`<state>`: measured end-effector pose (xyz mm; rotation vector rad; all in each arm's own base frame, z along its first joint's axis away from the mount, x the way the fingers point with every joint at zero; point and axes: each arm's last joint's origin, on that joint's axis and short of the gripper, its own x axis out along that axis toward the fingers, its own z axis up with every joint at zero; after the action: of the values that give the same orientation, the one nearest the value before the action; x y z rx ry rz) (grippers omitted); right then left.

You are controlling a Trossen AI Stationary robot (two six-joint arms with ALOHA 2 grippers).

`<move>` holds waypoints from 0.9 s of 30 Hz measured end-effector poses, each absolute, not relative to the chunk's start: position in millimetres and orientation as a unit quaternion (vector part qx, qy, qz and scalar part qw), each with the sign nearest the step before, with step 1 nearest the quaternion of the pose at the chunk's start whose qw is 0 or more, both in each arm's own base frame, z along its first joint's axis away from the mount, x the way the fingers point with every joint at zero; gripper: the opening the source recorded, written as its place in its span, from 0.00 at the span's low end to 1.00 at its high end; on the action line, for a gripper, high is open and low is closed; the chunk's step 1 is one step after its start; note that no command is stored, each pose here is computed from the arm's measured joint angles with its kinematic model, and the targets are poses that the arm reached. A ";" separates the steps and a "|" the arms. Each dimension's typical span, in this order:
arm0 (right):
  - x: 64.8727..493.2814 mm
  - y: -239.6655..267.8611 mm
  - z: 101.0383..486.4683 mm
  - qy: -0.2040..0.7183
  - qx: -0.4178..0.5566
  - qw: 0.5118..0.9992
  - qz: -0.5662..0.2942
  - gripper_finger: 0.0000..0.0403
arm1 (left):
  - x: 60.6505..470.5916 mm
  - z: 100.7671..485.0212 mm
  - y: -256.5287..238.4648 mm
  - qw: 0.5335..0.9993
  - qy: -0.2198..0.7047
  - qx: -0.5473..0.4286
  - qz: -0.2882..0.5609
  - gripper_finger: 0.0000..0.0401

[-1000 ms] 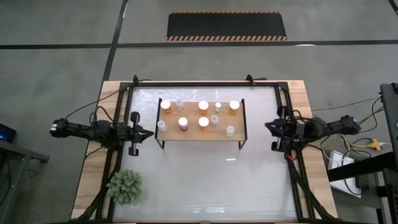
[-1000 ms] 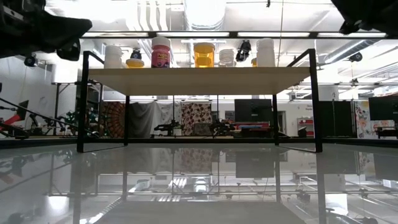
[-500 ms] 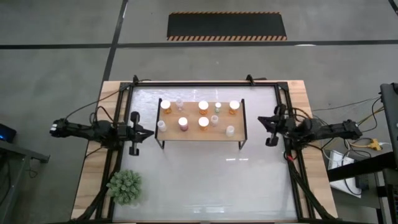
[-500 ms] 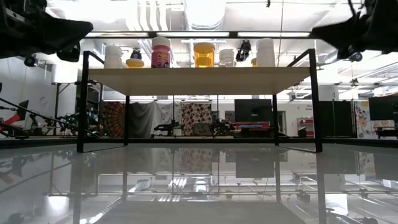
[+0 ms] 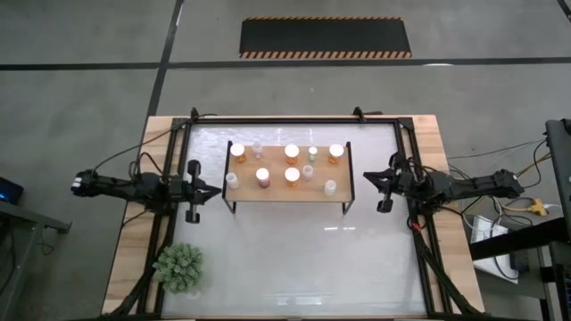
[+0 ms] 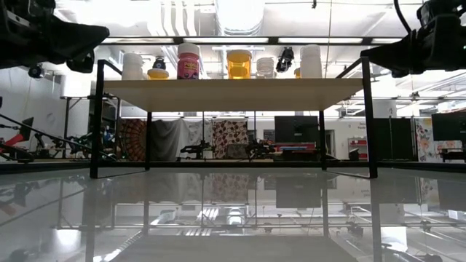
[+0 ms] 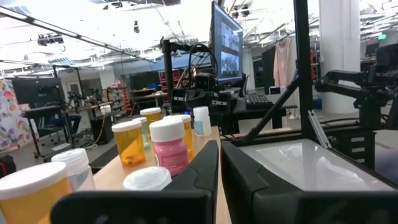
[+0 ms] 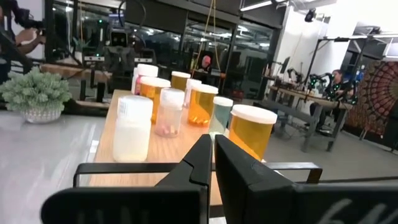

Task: Pick and place medicine bottles onto shelf by color
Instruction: Return to Home Position

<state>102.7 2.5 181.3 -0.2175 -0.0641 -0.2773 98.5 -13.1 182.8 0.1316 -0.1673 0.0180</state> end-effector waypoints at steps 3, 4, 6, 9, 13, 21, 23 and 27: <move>102.8 2.5 181.0 -0.030 -0.108 0.984 -0.138 0.03 | 99.1 182.3 -13.2 0.994 -0.081 0.066 0.009 0.00; 102.8 2.5 181.1 -0.031 -0.108 0.984 -0.138 0.03 | 99.2 182.1 -13.2 0.995 -0.079 0.067 0.009 0.00; 102.8 2.5 181.2 -0.031 -0.108 0.984 -0.138 0.03 | 99.5 181.9 -13.3 0.995 -0.078 0.067 0.009 0.00; 102.9 2.5 181.1 -0.031 -0.108 0.984 -0.138 0.03 | 99.9 181.4 -13.3 0.995 -0.075 0.068 0.008 0.00; 102.9 2.5 181.1 -0.031 -0.108 0.984 -0.138 0.03 | 100.5 180.6 -13.5 0.995 -0.071 0.068 0.008 0.00; 102.9 2.5 181.1 -0.031 -0.108 0.984 -0.138 0.03 | 101.6 179.5 -13.7 0.995 -0.064 0.070 0.007 0.00; 102.9 2.5 181.0 -0.030 -0.108 0.984 -0.138 0.03 | 101.9 179.1 -13.7 0.996 -0.062 0.070 0.007 0.00; 102.9 2.5 181.1 -0.031 -0.108 0.984 -0.138 0.03 | 102.6 178.4 -13.9 0.996 -0.057 0.071 0.007 0.00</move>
<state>102.9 2.5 181.1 -0.2173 -0.0614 -0.2773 102.6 -13.9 178.4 0.1423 -0.1150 0.0133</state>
